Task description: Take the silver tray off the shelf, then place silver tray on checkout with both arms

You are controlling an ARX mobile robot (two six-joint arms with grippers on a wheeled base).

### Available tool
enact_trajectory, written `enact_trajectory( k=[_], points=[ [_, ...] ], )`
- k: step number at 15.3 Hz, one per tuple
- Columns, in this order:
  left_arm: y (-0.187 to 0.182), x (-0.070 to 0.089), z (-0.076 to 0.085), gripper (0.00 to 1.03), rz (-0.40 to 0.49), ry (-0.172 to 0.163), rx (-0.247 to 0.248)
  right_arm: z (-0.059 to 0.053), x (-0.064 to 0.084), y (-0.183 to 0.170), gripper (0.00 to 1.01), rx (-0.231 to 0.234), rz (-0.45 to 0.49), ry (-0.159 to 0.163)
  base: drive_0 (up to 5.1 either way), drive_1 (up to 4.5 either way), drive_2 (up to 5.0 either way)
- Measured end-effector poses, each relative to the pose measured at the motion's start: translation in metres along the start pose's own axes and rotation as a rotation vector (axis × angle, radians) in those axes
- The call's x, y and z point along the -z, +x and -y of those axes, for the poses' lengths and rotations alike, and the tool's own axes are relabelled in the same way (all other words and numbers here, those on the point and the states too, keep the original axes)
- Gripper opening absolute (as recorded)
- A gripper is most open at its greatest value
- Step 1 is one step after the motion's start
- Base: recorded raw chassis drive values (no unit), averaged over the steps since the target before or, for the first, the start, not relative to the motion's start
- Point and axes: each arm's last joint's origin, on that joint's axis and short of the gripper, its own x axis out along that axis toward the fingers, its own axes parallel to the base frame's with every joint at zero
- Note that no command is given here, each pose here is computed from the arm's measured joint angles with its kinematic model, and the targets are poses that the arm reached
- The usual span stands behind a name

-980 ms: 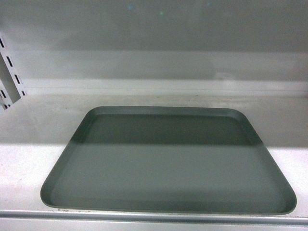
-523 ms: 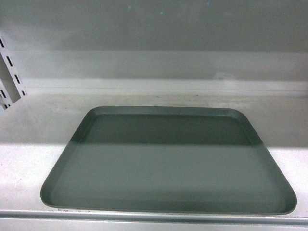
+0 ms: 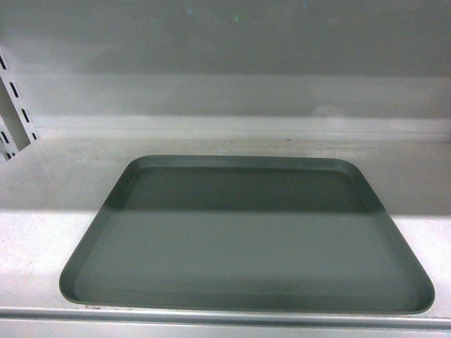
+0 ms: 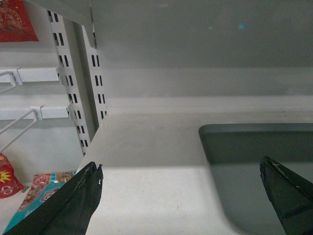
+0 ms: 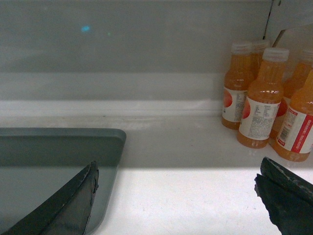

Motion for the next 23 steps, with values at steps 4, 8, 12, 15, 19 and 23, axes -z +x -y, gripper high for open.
enact_trajectory(
  k=[4,8,12,15,19,23],
  points=[
    [0.017,-0.002,-0.001,0.98,-0.139,-0.032,-0.129,-0.004,0.005,0.010,0.98,0.028,-0.119,0.069,0.0,0.00,0.0],
    [0.063,-0.013,-0.008,0.98,-0.102,-0.049,-0.078,-0.014,0.002,0.047,0.98,-0.029,-0.101,0.072,0.0,0.00,0.0],
    [0.132,0.008,0.001,0.98,-0.179,-0.058,0.042,-0.028,0.007,0.113,0.98,-0.125,-0.084,0.042,0.0,0.00,0.0],
    [0.173,0.070,0.035,0.98,-0.371,-0.036,0.150,-0.039,0.083,0.159,0.98,-0.163,-0.298,0.008,0.0,0.00,0.0],
    [0.186,0.069,0.042,0.98,-0.372,-0.031,0.163,-0.038,0.084,0.177,0.98,-0.152,-0.302,0.012,0.0,0.00,0.0],
    [0.190,0.068,0.043,0.98,-0.368,-0.031,0.165,-0.039,0.083,0.181,0.98,-0.152,-0.307,0.016,0.0,0.00,0.0]
  ],
)
